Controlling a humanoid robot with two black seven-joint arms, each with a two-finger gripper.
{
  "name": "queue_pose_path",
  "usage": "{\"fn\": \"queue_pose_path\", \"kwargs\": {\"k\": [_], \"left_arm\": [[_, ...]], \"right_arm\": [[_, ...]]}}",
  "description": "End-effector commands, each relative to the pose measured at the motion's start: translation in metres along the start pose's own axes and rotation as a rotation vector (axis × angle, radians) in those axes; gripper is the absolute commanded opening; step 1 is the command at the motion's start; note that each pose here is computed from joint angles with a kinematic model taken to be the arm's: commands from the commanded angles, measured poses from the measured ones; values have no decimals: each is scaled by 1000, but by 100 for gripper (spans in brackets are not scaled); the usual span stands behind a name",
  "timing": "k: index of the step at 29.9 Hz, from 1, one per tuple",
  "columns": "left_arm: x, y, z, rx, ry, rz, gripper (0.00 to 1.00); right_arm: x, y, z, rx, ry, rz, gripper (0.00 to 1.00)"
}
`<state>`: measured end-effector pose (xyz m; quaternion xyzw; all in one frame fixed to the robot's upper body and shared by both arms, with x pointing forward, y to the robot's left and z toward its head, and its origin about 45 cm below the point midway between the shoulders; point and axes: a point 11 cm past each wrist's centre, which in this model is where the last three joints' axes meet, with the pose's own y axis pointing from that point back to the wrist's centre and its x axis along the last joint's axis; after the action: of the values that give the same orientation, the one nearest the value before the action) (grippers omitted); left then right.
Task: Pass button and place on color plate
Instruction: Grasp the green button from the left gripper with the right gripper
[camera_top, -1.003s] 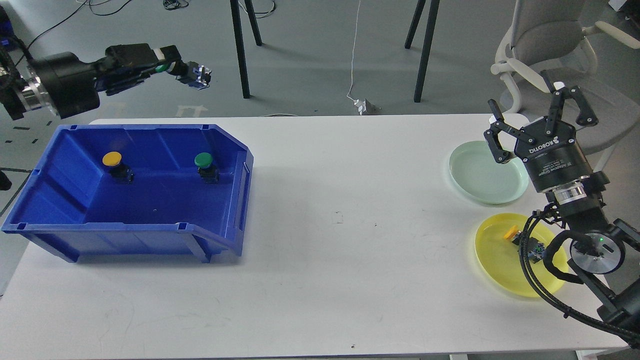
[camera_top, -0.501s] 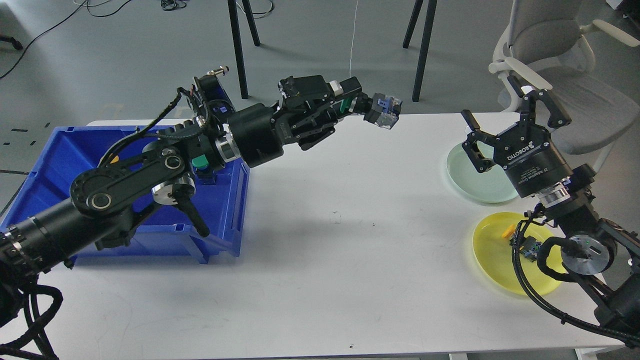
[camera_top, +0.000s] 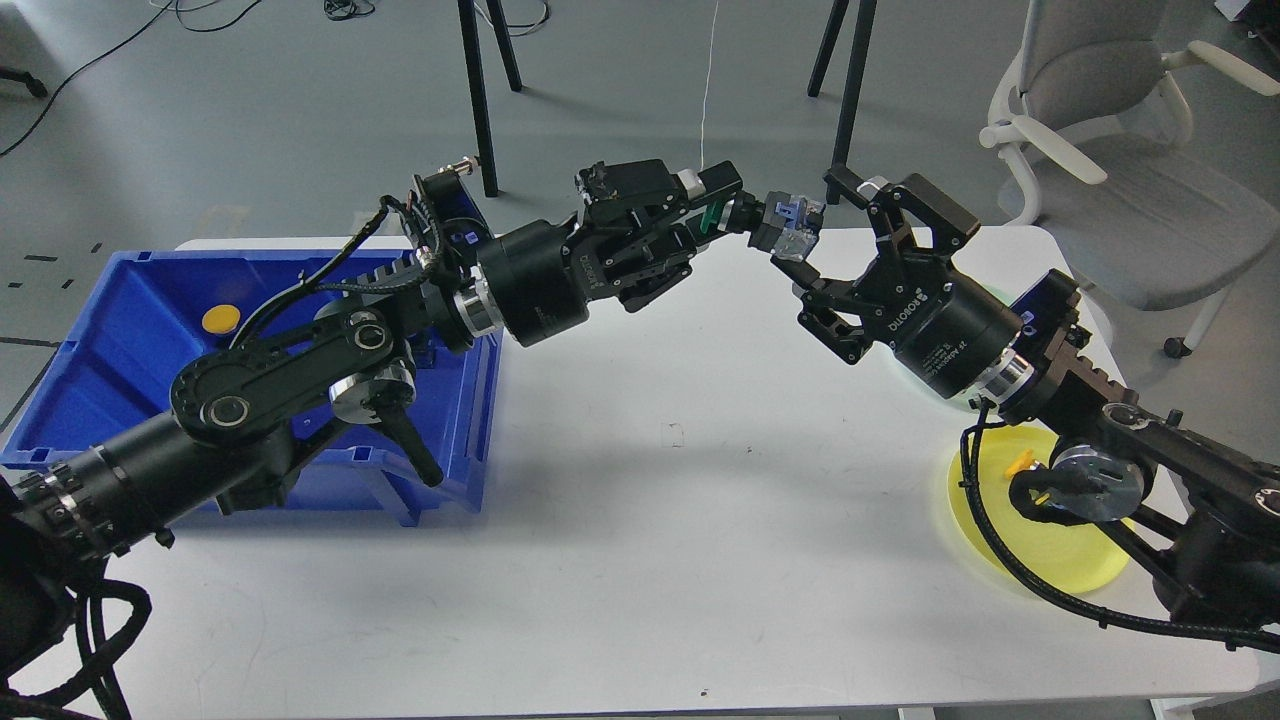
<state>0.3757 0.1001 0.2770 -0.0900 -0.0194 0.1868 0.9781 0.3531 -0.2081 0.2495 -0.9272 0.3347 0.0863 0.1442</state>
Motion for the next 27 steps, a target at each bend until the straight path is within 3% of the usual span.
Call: {"fn": "queue_pose_path", "kwargs": {"k": [1, 27], "left_arm": [[0, 0, 0, -1, 0, 0, 31], [0, -1, 0, 1, -1, -2, 31]], "right_arm": [[-5, 2, -5, 6, -2, -13, 86], [-17, 3, -17, 13, 11, -59, 83]]}}
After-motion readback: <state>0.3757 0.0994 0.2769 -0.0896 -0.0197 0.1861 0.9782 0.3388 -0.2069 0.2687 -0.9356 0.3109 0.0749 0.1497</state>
